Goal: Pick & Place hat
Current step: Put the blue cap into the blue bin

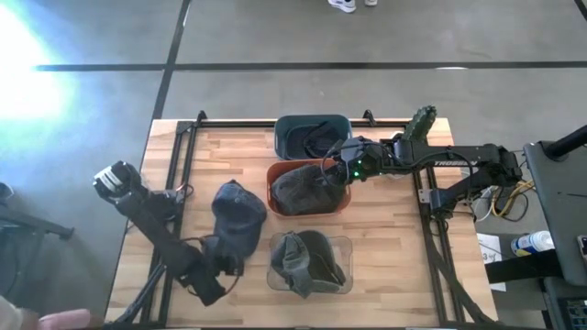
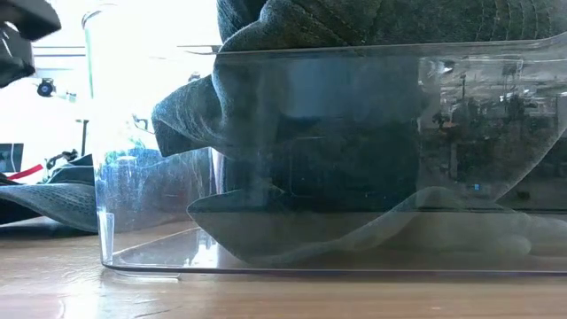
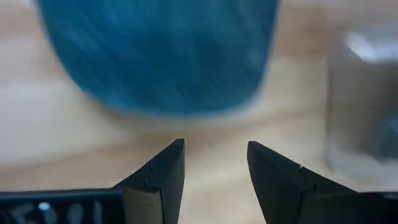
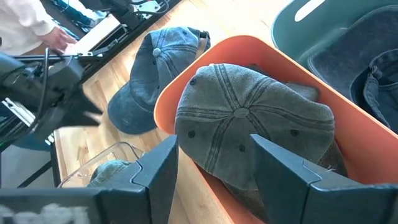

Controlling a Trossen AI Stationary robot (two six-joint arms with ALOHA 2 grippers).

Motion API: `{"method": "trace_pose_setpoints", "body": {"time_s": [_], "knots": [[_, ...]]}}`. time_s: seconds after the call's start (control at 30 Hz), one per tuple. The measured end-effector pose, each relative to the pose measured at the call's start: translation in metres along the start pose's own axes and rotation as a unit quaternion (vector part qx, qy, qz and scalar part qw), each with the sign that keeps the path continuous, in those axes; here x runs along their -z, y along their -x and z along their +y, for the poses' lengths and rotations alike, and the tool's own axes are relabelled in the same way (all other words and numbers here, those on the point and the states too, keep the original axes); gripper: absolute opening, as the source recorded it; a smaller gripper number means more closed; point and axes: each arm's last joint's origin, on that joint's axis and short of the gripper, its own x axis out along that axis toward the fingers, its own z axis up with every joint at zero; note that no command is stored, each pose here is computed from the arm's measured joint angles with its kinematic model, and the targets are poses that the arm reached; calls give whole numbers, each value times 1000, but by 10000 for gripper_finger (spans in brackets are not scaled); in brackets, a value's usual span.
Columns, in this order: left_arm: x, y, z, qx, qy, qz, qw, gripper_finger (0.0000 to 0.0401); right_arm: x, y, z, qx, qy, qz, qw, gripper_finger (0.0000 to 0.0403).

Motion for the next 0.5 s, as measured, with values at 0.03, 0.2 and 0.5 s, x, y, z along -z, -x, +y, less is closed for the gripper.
{"method": "trace_pose_setpoints", "body": {"time_s": [0.03,0.2,0.5], "knots": [[-3,0,2,-10,-3,-14,1000,167,0,0,0,0,0,0,1000,189],[-15,-4,9,-22,-8,-48,999,167,0,0,0,0,0,0,1000,189],[5,-12,6,28,14,25,999,167,0,0,0,-1,0,-1,1000,189]]}}
